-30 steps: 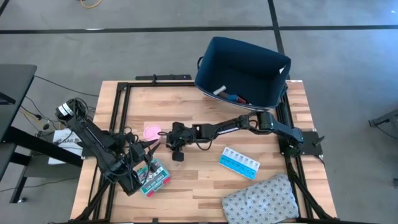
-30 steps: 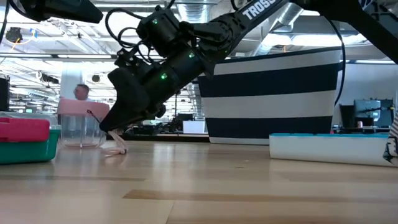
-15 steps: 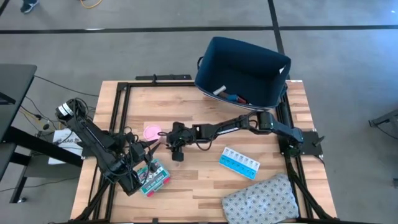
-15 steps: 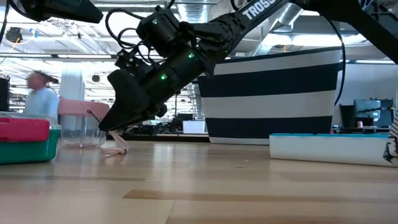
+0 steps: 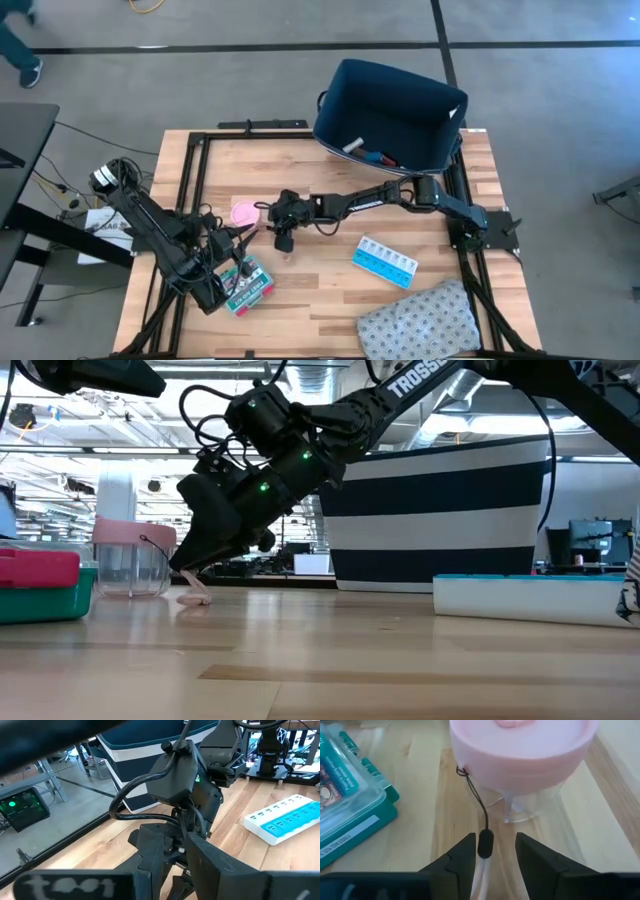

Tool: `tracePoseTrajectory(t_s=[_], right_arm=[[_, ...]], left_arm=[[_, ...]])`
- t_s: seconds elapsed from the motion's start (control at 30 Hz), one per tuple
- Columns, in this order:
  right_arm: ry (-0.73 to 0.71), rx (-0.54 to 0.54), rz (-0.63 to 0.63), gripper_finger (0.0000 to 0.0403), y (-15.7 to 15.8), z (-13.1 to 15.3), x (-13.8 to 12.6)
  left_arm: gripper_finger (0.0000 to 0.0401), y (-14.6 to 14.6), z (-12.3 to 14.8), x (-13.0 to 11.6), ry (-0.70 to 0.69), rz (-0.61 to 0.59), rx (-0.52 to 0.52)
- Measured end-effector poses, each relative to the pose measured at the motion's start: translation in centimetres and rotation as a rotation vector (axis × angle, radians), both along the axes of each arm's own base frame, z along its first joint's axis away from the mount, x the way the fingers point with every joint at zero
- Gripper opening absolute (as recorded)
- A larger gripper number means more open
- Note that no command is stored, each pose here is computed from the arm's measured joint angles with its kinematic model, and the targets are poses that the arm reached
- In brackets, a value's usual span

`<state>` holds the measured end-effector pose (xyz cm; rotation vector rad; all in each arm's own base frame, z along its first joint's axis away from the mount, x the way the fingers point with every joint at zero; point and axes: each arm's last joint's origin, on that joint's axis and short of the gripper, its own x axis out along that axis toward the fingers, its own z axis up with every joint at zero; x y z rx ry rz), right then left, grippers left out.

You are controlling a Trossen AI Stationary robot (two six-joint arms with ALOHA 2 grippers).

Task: Pick & place medical supplies in basket/bin
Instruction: Put the pink tumbler into the blue bin

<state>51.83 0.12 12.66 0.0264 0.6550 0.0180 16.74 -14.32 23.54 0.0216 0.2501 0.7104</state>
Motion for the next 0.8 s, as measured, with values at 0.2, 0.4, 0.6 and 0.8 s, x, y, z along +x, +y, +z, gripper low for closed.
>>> tracePoseTrajectory(t_s=[0.2,0.4,0.6,0.8], right_arm=[[-0.008,0.0,0.006,0.0126,0.3,0.04,0.05],[-0.01,0.001,0.005,0.0135,0.26,0.06,0.06],[-0.009,0.008,-0.007,0.0151,-0.06,0.05,0.06],[-0.009,0.008,-0.009,0.0154,-0.22,0.01,0.07]], left_arm=[[0.0072,0.0,0.0,0.0,0.0,0.0,0.0],[0.0072,0.01,0.0,0.0,0.0,0.0,0.0],[0.0072,0.01,0.0,0.0,0.0,0.0,0.001],[0.0072,0.01,0.0,0.0,0.001,0.0,0.002]])
